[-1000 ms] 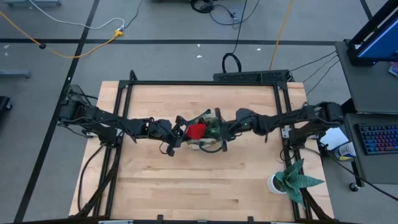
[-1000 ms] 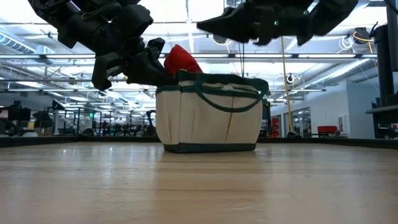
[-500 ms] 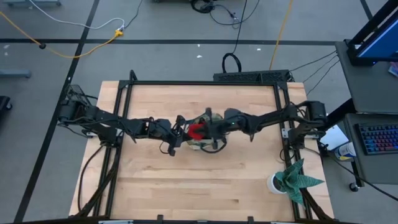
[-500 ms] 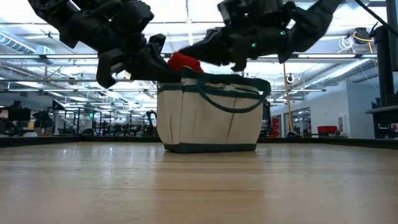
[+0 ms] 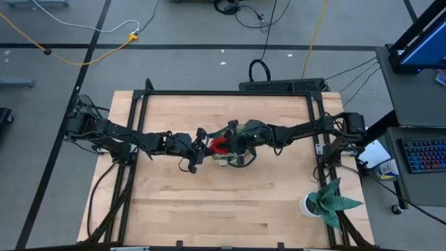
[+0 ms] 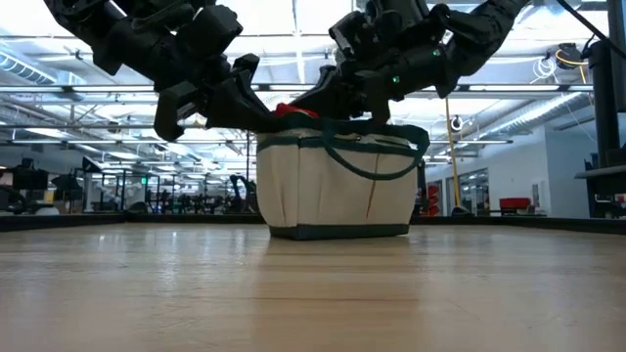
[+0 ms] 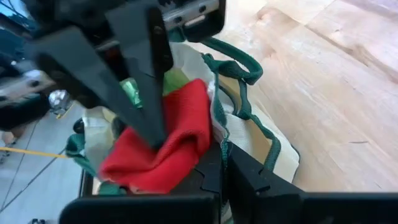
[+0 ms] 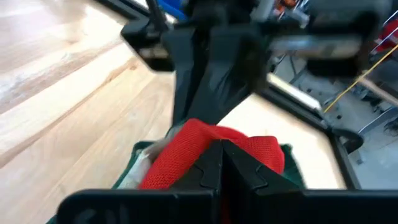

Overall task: Pick & Place Garden tools in Gardening bag
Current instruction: Put the red gloves into the brown gardening bag

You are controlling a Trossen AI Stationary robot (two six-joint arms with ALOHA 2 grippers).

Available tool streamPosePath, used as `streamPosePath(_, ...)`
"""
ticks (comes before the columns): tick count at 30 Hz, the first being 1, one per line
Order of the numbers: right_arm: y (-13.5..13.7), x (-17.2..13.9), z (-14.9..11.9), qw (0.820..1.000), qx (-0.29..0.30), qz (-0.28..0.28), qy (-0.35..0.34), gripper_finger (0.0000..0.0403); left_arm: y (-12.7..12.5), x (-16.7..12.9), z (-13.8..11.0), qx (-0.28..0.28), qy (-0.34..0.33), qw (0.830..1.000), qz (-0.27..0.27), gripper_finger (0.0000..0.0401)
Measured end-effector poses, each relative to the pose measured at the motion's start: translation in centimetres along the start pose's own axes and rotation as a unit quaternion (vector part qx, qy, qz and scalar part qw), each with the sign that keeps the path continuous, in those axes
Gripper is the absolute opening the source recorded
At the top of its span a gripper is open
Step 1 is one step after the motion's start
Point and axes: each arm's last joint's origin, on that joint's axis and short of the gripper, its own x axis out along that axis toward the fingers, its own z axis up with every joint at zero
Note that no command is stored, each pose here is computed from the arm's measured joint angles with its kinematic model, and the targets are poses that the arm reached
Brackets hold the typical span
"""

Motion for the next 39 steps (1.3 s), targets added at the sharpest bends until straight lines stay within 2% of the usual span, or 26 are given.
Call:
streamPosePath(7,0.5,-0.1,-1.1,0.998,0.024,0.031,0.055,0.0001,0.2,-0.7,0.5,0.011,-0.007,1.000,0.006,0.0005)
streamPosePath(16,0.8,-0.1,-1.6,0.996,0.029,0.046,0.073,0.0000,0.5,-1.1,0.7,0.028,-0.014,0.999,0.014,0.0005)
streamPosePath(20,1.2,-0.2,-1.8,0.993,0.036,0.087,0.068,0.0000,0.9,-1.1,0.6,0.025,-0.017,0.999,0.021,0.0014)
streamPosePath(23,1.3,-0.2,-1.7,0.992,0.039,0.108,0.054,0.0000,1.3,-1.1,0.3,0.022,-0.015,0.999,0.026,0.0006)
streamPosePath(28,1.2,-0.2,-1.6,0.993,0.033,0.106,0.044,0.0000,1.8,-1.0,-0.2,0.016,-0.009,0.999,0.034,0.0014)
streamPosePath(32,0.6,0.0,-0.9,0.998,0.017,0.058,0.013,0.0002,2.1,-1.1,-0.3,0.010,-0.005,0.999,0.043,0.0006)
streamPosePath(39,0.5,0.0,-0.4,0.999,-0.002,0.041,-0.006,0.0030,2.3,-1.1,-0.5,0.006,0.006,0.999,0.054,0.0016)
